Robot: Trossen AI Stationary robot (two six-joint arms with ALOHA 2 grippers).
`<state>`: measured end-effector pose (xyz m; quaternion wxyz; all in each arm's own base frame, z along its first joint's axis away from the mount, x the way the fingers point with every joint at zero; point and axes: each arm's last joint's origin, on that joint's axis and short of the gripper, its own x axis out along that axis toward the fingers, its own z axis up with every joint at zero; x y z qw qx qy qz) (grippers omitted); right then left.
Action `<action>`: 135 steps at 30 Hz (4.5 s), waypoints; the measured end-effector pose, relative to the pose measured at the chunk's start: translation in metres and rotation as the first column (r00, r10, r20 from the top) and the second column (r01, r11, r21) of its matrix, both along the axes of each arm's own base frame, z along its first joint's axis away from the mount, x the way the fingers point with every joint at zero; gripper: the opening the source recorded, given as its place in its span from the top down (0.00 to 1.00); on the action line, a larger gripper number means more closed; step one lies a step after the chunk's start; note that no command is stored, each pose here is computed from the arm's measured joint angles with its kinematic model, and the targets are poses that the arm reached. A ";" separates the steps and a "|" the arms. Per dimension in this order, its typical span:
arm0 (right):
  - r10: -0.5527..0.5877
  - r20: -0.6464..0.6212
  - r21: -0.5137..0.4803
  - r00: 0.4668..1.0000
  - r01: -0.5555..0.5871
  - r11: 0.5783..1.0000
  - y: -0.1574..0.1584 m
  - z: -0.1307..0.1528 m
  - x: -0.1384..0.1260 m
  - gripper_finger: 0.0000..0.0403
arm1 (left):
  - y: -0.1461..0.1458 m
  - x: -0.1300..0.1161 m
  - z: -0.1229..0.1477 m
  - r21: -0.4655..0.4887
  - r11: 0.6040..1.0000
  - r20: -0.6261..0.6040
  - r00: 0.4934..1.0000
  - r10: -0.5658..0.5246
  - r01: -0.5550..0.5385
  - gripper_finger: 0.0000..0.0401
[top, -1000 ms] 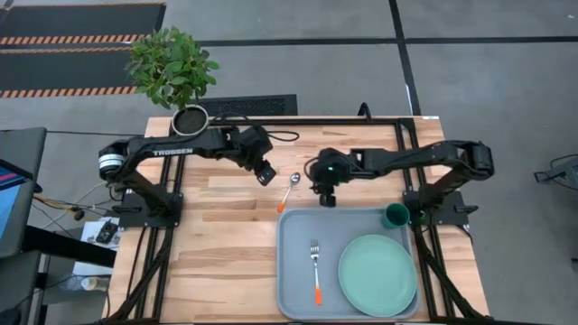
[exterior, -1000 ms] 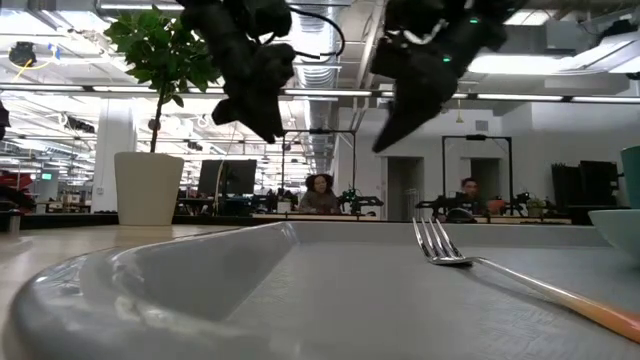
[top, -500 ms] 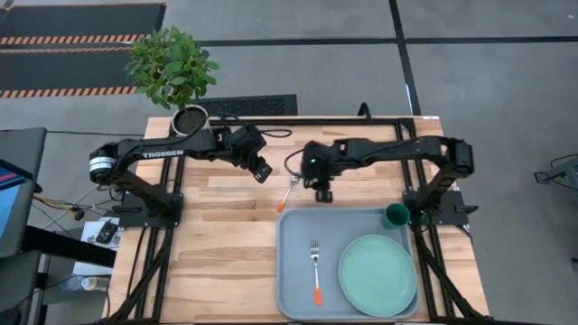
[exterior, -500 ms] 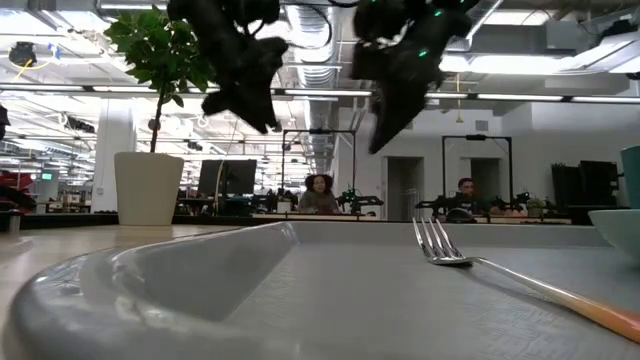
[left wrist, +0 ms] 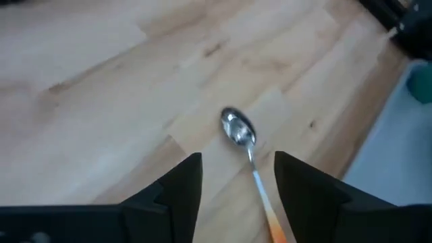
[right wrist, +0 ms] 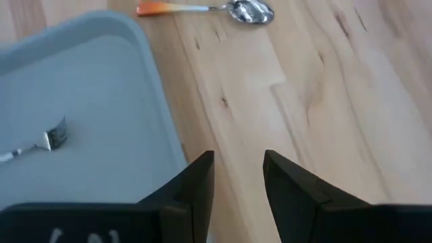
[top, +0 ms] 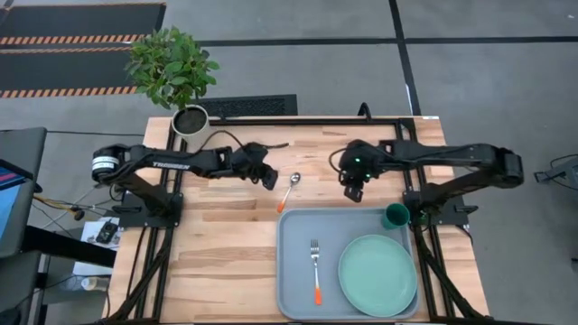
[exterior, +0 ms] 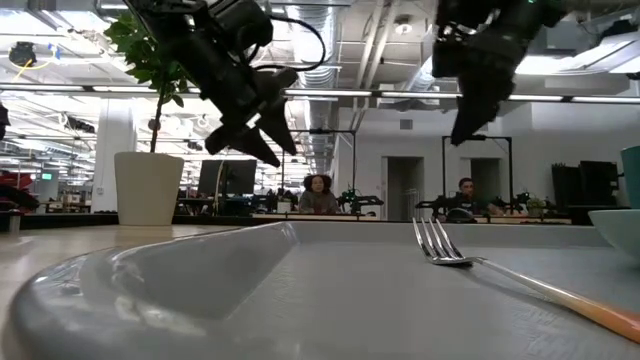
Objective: Pick and place plate/cup/fork/spoon on tray
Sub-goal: Put the orange spoon beside the orange fork on the blue serving tray
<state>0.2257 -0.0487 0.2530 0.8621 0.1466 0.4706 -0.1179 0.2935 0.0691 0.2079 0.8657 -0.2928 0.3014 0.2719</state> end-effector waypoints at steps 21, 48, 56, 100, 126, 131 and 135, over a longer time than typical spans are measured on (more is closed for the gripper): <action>-0.029 0.053 0.029 0.998 0.028 0.999 0.010 -0.004 -0.019 0.64 | -0.036 0.078 -0.079 0.002 1.000 -0.245 0.969 -0.022 0.024 0.56; -0.007 0.065 0.008 0.998 0.007 1.000 0.009 -0.003 -0.018 0.67 | -0.009 0.099 -0.031 -0.115 0.980 -0.223 0.957 -0.184 0.162 1.00; 0.007 0.090 -0.008 0.996 -0.007 1.000 0.009 0.001 -0.020 0.67 | 0.013 0.075 0.014 -0.289 0.931 -0.087 0.962 -0.257 0.223 1.00; 0.444 0.851 -0.403 0.282 -0.193 0.895 -0.027 0.148 0.089 0.34 | -0.004 -0.002 0.097 0.048 0.709 0.987 0.077 -0.144 0.704 1.00; 0.449 0.848 -0.371 0.281 -0.291 0.882 -0.034 0.158 0.094 0.60 | -0.012 0.002 0.095 0.041 0.688 0.982 0.098 -0.162 0.725 1.00; 0.466 0.842 -0.388 0.273 -0.295 0.873 -0.031 0.158 0.095 0.72 | -0.013 0.002 0.095 0.040 0.687 0.982 0.098 -0.162 0.726 1.00; 0.469 0.839 -0.391 0.274 -0.295 0.872 -0.031 0.158 0.095 0.86 | -0.013 0.002 0.095 0.040 0.687 0.982 0.099 -0.161 0.726 1.00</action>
